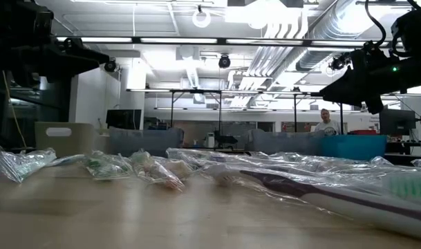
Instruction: Pick & Place Toothbrushes
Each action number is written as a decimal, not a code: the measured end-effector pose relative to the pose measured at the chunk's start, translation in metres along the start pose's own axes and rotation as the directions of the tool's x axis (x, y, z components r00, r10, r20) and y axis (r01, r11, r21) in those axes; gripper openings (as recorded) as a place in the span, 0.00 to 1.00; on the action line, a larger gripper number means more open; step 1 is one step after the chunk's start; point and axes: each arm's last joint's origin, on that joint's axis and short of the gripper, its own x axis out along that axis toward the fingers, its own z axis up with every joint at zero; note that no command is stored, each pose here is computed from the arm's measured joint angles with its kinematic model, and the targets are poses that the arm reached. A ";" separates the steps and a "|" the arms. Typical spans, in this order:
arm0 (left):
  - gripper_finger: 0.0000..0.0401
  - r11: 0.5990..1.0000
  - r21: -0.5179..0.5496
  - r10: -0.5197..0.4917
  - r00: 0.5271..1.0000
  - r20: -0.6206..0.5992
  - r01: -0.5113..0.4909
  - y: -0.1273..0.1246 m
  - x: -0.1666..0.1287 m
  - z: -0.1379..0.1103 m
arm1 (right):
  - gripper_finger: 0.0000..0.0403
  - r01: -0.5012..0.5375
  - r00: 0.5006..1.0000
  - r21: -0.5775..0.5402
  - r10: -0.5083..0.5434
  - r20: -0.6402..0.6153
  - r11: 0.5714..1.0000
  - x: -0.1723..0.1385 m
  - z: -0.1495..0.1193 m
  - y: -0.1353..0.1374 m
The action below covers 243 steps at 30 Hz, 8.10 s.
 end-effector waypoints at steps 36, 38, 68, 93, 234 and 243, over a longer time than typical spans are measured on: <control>0.58 1.000 0.000 0.001 1.000 -0.001 -0.001 0.000 0.000 0.000 | 0.32 -0.017 1.000 0.362 0.019 -0.001 0.932 0.000 0.001 0.001; 0.58 1.000 0.000 0.000 1.000 0.000 0.000 0.000 0.000 0.000 | 0.32 -0.046 0.998 0.403 0.057 -0.015 0.914 0.000 0.003 0.003; 0.58 1.000 0.000 0.000 1.000 -0.001 0.000 0.000 0.000 0.000 | 0.32 0.148 0.607 0.319 0.169 -0.777 0.936 0.043 0.010 0.099; 0.58 1.000 0.000 0.000 1.000 0.000 0.000 0.000 0.000 0.000 | 0.32 0.321 0.455 -0.108 -0.253 -0.854 0.941 0.091 -0.009 0.138; 0.58 1.000 0.000 0.000 1.000 0.000 0.000 0.000 0.000 0.000 | 0.04 0.449 0.205 -0.564 -0.694 -0.690 0.693 0.081 0.104 -0.038; 0.58 1.000 0.000 0.001 1.000 0.000 -0.001 0.000 0.000 0.000 | 0.04 0.522 0.137 -0.540 -0.690 -0.711 0.660 0.096 0.089 -0.045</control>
